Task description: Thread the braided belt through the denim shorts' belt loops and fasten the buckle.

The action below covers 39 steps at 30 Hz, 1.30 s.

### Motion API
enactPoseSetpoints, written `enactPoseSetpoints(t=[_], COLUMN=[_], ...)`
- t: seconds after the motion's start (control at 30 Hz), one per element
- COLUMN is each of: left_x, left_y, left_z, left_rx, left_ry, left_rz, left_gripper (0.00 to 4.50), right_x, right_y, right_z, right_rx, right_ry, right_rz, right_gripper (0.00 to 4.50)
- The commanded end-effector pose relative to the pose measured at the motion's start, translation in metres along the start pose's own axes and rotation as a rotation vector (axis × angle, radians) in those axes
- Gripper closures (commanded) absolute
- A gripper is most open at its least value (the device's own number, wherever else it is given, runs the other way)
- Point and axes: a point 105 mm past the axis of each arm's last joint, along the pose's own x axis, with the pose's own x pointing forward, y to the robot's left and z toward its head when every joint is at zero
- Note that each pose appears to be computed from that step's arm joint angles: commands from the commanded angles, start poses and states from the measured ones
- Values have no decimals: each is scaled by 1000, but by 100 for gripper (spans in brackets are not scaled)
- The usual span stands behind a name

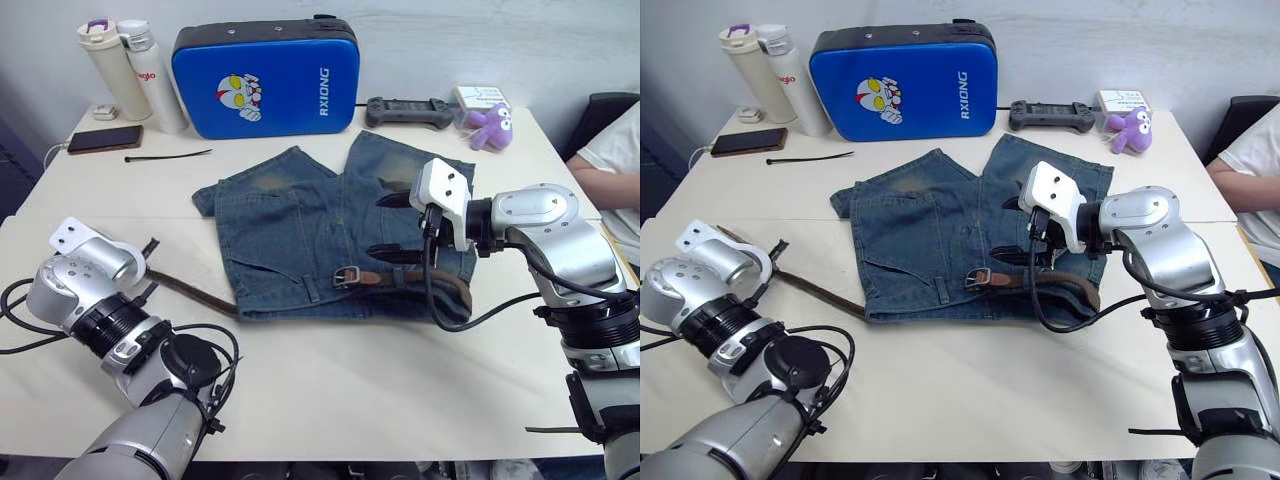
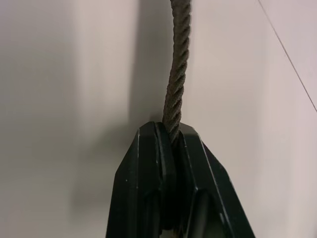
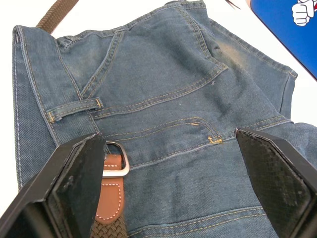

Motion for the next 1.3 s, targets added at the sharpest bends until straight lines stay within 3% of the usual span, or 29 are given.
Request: enactPoseSetpoints(t=[0.03,0.17,0.27,0.33,0.4,0.53,0.7,0.8,1.13,1.23,1.3], left_x=[-26,-52,-71,-83,-87,-95,-109,-118,-131,-135,-138], left_y=[-37,-92,-114,-119,-117,-125,-135,-143,-151,-151,-152], left_z=[38,-4,-40,-59,-71,-76,-84,-79,-72,-74,-77], left_rx=[370,837,1137,1455,1634,1670,1656,1554,1482,1468,1451], left_ry=[-315,-463,-509,-616,-651,-657,-668,-647,-647,-643,-635], left_rz=[-142,-447,-662,-743,-801,-914,-1012,-1070,-1122,-1145,-1166], left_gripper=[447,447,447,447,447,447,447,447,447,450,450], right_x=[-9,-8,-8,-6,-3,11,25,34,53,59,63], right_y=[-7,-9,-13,-15,-15,-6,25,40,25,21,23], right_z=[12,12,18,14,15,2,4,16,7,3,-1], right_rx=[-44,-52,-101,-248,-330,-553,-517,-379,-309,-299,-281], right_ry=[-24,-33,-48,7,12,93,17,-67,-21,-5,3], right_rz=[-46,-72,-111,-142,-163,-154,-69,-43,-128,-148,-139], right_gripper=[0,0,0,0,0,0,0,0,0,82,175])
